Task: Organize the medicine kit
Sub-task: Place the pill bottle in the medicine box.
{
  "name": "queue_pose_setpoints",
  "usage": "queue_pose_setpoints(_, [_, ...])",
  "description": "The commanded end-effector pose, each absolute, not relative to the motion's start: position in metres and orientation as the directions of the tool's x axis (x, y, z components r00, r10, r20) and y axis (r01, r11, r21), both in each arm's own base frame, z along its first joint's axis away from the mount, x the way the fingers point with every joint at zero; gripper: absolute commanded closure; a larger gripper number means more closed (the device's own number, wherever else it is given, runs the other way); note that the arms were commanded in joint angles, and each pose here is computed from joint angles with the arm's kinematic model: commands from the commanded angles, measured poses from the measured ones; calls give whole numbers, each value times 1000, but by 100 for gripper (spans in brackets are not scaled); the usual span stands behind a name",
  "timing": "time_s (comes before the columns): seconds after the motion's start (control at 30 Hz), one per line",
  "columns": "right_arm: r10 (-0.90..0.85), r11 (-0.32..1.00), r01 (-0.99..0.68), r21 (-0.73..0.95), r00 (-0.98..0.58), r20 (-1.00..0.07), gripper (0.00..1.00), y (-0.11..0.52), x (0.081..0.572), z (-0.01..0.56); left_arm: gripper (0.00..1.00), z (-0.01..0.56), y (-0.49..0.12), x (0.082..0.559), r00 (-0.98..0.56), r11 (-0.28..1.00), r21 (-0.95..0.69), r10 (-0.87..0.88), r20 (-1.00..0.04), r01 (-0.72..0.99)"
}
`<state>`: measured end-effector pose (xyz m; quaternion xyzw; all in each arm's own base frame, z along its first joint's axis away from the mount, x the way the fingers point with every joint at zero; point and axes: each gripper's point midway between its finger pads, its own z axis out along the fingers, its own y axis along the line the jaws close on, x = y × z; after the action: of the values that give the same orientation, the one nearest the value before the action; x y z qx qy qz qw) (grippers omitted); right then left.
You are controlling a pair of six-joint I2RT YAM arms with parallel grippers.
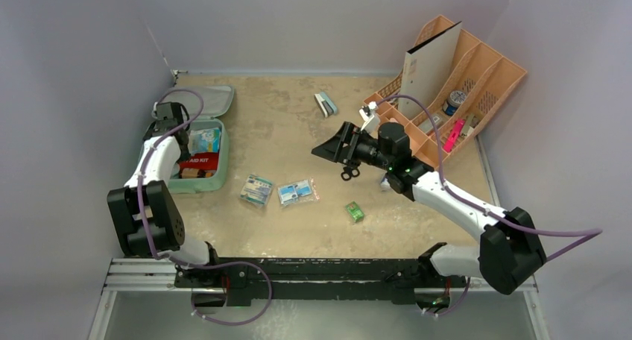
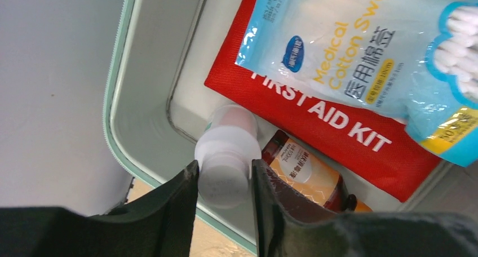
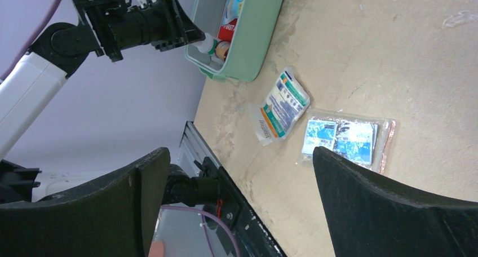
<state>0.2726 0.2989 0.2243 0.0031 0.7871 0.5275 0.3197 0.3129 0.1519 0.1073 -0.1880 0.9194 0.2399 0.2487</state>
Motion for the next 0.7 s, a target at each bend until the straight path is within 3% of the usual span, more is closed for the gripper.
queue_pose_setpoints(0.0, [375, 435, -404, 805, -732, -569, 1, 295, 280, 258, 57, 131, 141, 320, -754, 844, 267, -220, -618, -465])
queue_pose_setpoints(0.1, [370, 432, -408, 804, -733, -571, 1, 296, 280, 260, 36, 138, 134, 319, -734, 851, 223, -244, -634, -476])
queue_pose_setpoints(0.2, [369, 433, -409, 804, -733, -571, 1, 297, 282, 259, 31, 148, 125, 318, -698, 852, 156, -290, -655, -500])
queue_pose_setpoints(0.33, [367, 430, -409, 805, -735, -570, 1, 299, 282, 257, 31, 170, 120, 319, -613, 834, 72, -342, -712, -548])
queue_pose_setpoints(0.53, [373, 431, -411, 803, -729, -573, 1, 297, 282, 256, 34, 218, 152, 319, -327, 702, -162, -507, -797, -694])
queue_pose_setpoints(0.67, [365, 429, -415, 802, -733, -574, 1, 295, 277, 258, 49, 218, 185, 313, -223, 608, -289, -627, -747, -739])
